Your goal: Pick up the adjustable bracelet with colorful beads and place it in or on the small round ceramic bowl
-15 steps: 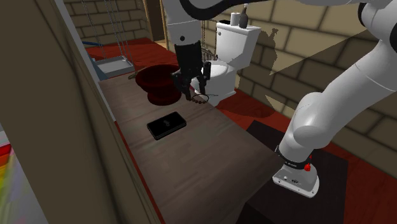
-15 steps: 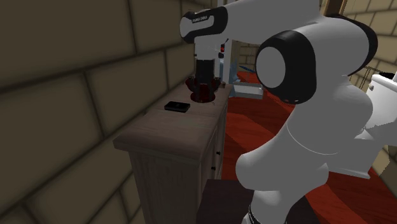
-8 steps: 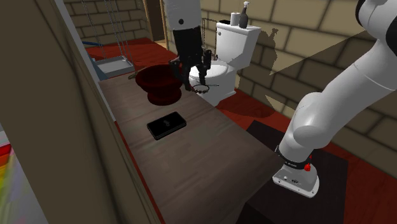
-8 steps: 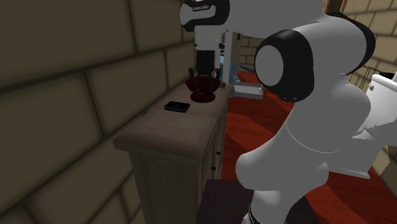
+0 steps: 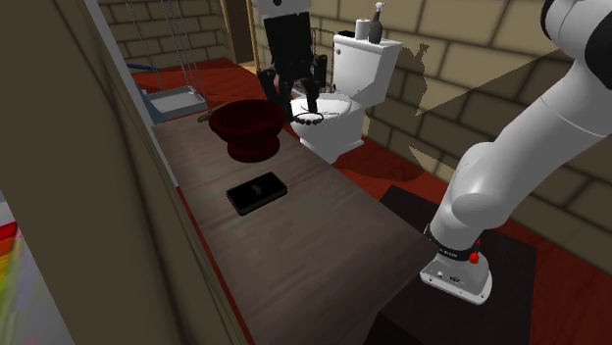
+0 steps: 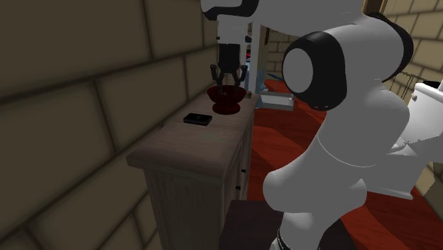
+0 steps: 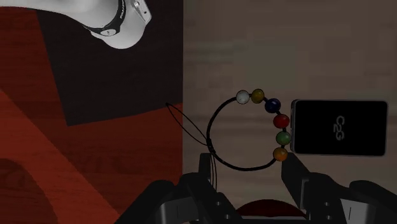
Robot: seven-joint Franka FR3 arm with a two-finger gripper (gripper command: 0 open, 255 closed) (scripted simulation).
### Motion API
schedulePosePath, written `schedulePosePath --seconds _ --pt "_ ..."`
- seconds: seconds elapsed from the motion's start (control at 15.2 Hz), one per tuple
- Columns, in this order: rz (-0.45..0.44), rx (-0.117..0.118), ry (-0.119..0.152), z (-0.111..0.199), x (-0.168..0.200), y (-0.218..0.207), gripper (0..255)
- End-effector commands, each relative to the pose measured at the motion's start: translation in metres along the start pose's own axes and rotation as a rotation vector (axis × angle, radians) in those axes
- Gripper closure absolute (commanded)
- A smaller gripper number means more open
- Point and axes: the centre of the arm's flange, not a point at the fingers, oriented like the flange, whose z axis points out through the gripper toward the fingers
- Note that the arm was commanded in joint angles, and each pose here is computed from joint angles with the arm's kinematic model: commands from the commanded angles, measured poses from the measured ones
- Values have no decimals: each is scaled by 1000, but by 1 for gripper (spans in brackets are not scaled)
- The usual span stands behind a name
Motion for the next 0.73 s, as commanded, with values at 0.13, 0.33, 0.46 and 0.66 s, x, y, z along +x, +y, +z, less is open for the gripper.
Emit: schedulePosePath --seconds 0.13,0.33,0.46,0.66 --pt "0 0 0 -21 -4 0 255" --pt "0 0 0 -30 7 -4 255" --pt "0 0 0 -36 31 -12 255" --pt "0 0 0 -44 68 -25 255"
